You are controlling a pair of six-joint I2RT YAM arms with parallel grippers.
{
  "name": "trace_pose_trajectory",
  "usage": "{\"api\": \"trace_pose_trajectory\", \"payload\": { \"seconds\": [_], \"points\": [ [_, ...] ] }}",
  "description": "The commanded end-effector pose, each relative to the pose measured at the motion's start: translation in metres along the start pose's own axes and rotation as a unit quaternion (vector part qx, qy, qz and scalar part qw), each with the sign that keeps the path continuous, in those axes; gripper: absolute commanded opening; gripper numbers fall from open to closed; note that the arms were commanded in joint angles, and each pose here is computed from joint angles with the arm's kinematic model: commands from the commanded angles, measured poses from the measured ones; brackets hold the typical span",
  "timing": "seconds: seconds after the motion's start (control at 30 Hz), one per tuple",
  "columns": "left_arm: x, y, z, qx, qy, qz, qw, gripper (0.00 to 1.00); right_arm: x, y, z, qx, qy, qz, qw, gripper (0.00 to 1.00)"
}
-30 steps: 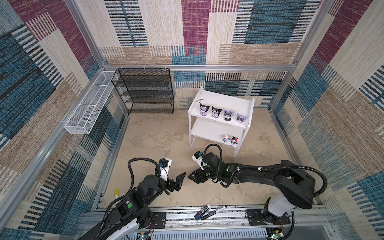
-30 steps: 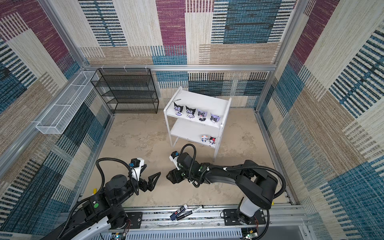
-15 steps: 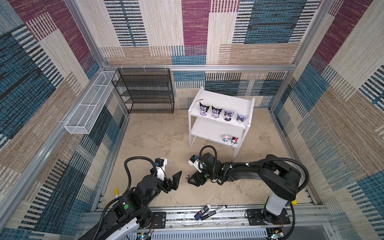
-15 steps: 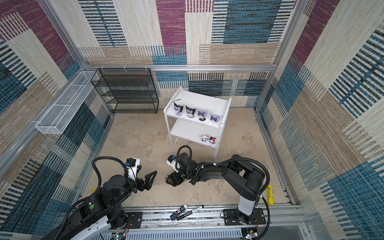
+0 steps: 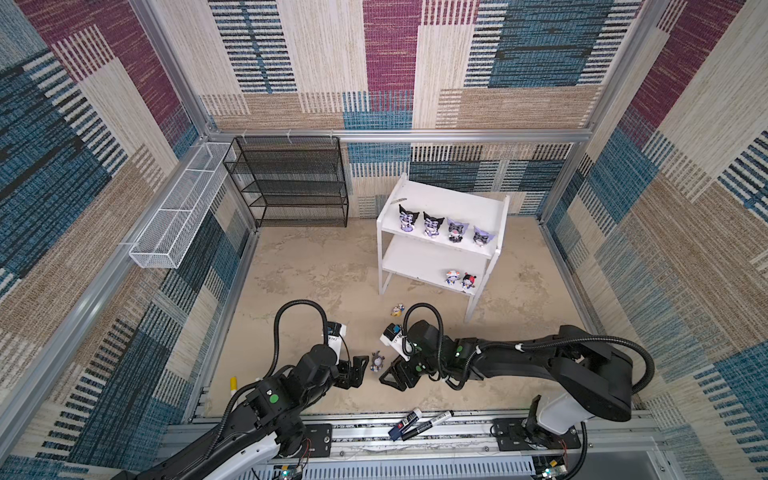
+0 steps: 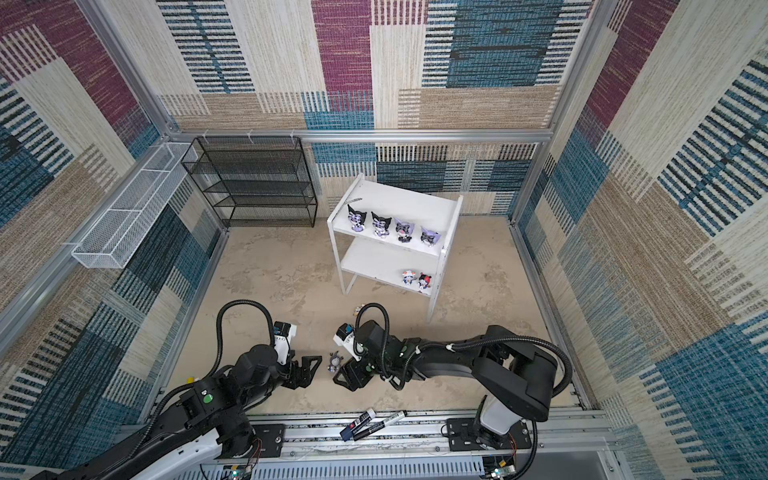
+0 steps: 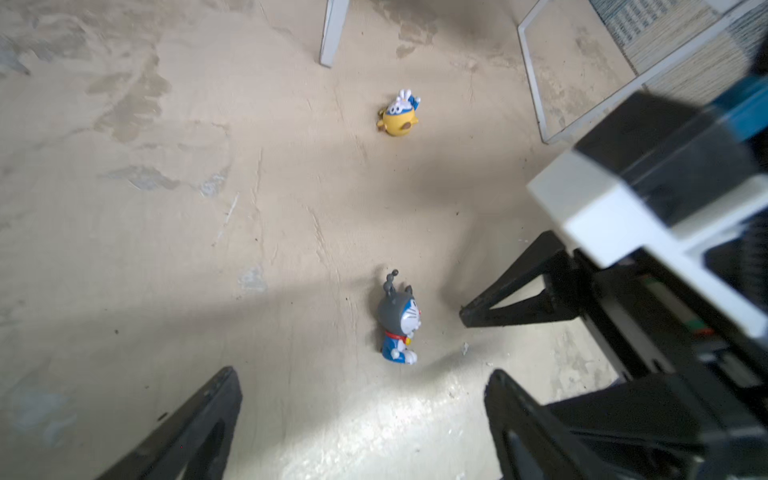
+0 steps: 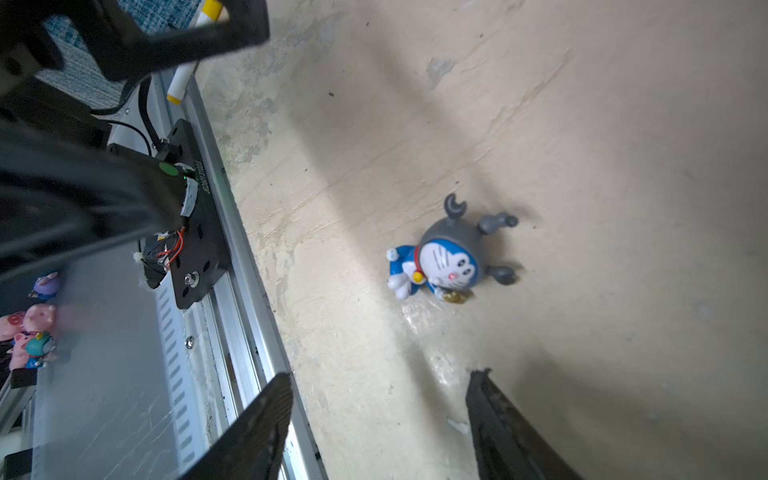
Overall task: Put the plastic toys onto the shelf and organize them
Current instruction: 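Close the left gripper on the grey antenna Doraemon while the right gripper draws back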
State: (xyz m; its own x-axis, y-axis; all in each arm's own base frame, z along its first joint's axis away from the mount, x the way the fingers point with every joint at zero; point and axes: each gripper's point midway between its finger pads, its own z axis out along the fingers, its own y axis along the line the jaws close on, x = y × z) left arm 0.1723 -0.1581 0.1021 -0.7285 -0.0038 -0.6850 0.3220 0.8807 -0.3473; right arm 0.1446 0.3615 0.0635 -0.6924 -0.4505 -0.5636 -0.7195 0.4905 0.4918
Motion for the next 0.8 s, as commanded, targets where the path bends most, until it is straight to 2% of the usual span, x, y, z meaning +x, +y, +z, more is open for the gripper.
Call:
{"api": "trace_pose_trajectory", "payload": {
  "seconds": [0.0, 0.17, 0.37, 0.5, 0.77],
  "points": [
    [0.001, -0.017, 0.008, 0.037, 0.017, -0.025, 0.999, 0.86, -0.003, -0.020, -0.014, 0.054, -0.023, 0.026, 0.998, 0.70],
    [0.003, -0.021, 0.023, 0.010, 0.069, 0.002, 0.998, 0.79, -0.001, -0.042, -0.041, 0.116, -0.056, 0.061, 0.990, 0.70],
    [0.004, -0.022, 0.041, -0.042, 0.136, 0.029, 0.989, 0.74, 0.002, -0.050, -0.067, 0.152, -0.075, 0.064, 0.983, 0.73],
    [0.006, -0.024, 0.052, -0.067, 0.167, 0.044, 0.983, 0.68, -0.001, -0.045, -0.085, 0.148, -0.101, 0.056, 0.982, 0.75],
    [0.012, -0.024, 0.067, -0.138, 0.208, 0.085, 0.964, 0.66, -0.007, -0.032, -0.121, 0.130, -0.165, 0.036, 0.977, 0.80]
  ]
}}
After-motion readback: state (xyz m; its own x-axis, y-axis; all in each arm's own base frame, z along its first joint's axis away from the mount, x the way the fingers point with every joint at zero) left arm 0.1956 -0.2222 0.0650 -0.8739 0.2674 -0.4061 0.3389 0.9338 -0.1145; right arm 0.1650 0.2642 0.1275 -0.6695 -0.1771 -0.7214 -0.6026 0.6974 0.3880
